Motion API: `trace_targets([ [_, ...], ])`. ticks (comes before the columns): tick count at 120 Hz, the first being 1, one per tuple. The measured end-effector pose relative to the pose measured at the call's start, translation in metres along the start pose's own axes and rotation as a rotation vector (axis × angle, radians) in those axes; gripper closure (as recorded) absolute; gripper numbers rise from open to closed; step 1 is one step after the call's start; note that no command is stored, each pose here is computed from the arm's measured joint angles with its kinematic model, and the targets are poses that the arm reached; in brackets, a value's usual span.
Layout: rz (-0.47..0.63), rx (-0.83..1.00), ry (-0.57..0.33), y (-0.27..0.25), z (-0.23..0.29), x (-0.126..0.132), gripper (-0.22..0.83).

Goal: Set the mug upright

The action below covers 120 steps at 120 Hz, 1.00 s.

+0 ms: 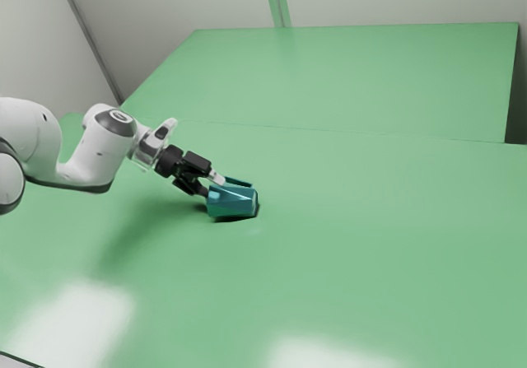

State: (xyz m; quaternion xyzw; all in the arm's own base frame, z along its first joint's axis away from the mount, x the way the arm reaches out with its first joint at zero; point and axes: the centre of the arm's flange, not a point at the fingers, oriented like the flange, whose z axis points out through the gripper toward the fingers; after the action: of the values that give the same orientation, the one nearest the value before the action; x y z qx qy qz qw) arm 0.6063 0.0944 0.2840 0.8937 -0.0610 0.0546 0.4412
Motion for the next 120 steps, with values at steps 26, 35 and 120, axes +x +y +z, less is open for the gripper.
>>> trace_targets([
  [26,0.04,-0.055,0.003,-0.001,0.005,-0.001,0.28],
  [35,0.056,-0.067,0.001,0.0,0.003,-0.002,0.4],
  [120,0.355,0.16,-0.103,0.075,-0.023,0.02,0.78],
])
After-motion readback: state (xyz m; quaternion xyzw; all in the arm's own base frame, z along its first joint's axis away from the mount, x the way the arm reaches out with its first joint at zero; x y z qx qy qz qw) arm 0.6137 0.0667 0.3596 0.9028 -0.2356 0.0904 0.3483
